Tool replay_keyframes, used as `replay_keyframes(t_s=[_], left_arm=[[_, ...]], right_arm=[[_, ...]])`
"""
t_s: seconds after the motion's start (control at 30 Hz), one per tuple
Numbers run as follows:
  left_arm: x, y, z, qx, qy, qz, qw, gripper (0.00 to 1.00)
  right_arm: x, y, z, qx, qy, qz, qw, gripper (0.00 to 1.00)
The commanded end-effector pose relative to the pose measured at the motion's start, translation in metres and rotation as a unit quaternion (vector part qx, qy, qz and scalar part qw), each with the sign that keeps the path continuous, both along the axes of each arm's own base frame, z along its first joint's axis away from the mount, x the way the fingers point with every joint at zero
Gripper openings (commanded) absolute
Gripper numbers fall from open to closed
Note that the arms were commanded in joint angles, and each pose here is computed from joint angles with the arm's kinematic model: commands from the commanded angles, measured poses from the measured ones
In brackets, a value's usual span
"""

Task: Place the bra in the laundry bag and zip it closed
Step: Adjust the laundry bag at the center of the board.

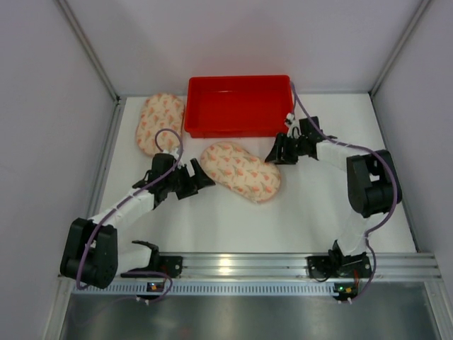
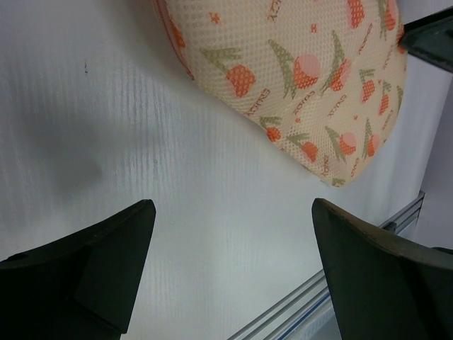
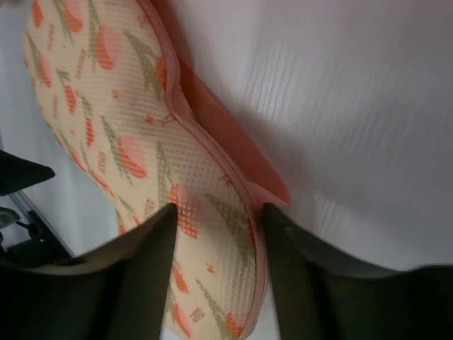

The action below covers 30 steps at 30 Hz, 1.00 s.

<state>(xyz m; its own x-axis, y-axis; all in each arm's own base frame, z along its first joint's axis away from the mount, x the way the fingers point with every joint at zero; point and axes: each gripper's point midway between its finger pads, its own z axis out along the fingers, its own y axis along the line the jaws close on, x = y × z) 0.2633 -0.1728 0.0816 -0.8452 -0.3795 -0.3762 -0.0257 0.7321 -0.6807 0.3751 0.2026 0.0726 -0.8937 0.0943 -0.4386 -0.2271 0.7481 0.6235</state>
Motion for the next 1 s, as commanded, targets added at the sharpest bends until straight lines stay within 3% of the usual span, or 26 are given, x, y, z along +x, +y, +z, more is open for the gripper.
replay_keyframes(t_s=[0.0, 0.1, 0.17, 0.27, 0.37, 0.6, 0.8, 0.83, 0.9, 0.93, 0.97], left_arm=[[0.006, -0.003, 0.016, -0.01, -0.039, -0.003, 0.999, 0.98], [0.002, -0.002, 0.013, -0.007, -0.027, -0.006, 1.0, 0.98], [0.0, -0.003, 0.011, -0.011, -0.019, -0.007, 1.0, 0.97], [-0.002, -0.003, 0.005, -0.009, -0.01, -0.004, 1.0, 0.96], [0.005, -0.003, 0.004, -0.001, -0.023, -0.008, 1.0, 0.94], [0.006, -0.025, 0.006, -0.038, -0.01, -0.014, 0.999, 0.91], [-0.003, -0.016, 0.003, -0.025, 0.005, 0.012, 1.0, 0.93], [0.001, -0.017, 0.005, -0.028, -0.003, 0.012, 1.0, 0.87], [0.019, -0.02, 0.008, -0.023, -0.026, 0.013, 0.999, 0.76], [0.027, -0.022, 0.009, -0.02, -0.036, 0.01, 0.999, 0.63], [0.032, -0.026, 0.006, -0.012, -0.04, -0.001, 0.999, 0.57]], right_arm=[[-0.014, 0.016, -0.011, 0.001, -0.005, 0.011, 1.0, 0.42], [-0.034, 0.021, -0.013, 0.008, 0.01, 0.009, 1.0, 0.22], [-0.061, 0.024, -0.021, 0.021, 0.051, 0.012, 0.998, 0.18], [-0.088, 0.032, -0.022, 0.024, 0.065, 0.034, 0.997, 0.18], [-0.092, 0.035, -0.018, 0.013, 0.041, 0.046, 0.998, 0.19], [-0.109, 0.048, -0.023, 0.028, 0.081, 0.044, 0.995, 0.19], [-0.126, 0.055, -0.033, 0.018, 0.108, 0.045, 0.993, 0.09], [-0.131, 0.059, -0.031, 0.018, 0.109, 0.053, 0.993, 0.1], [-0.138, 0.064, -0.025, 0.03, 0.107, 0.07, 0.991, 0.32], [-0.141, 0.067, -0.022, 0.035, 0.107, 0.079, 0.991, 0.38], [-0.143, 0.068, -0.016, 0.04, 0.102, 0.084, 0.99, 0.5]])
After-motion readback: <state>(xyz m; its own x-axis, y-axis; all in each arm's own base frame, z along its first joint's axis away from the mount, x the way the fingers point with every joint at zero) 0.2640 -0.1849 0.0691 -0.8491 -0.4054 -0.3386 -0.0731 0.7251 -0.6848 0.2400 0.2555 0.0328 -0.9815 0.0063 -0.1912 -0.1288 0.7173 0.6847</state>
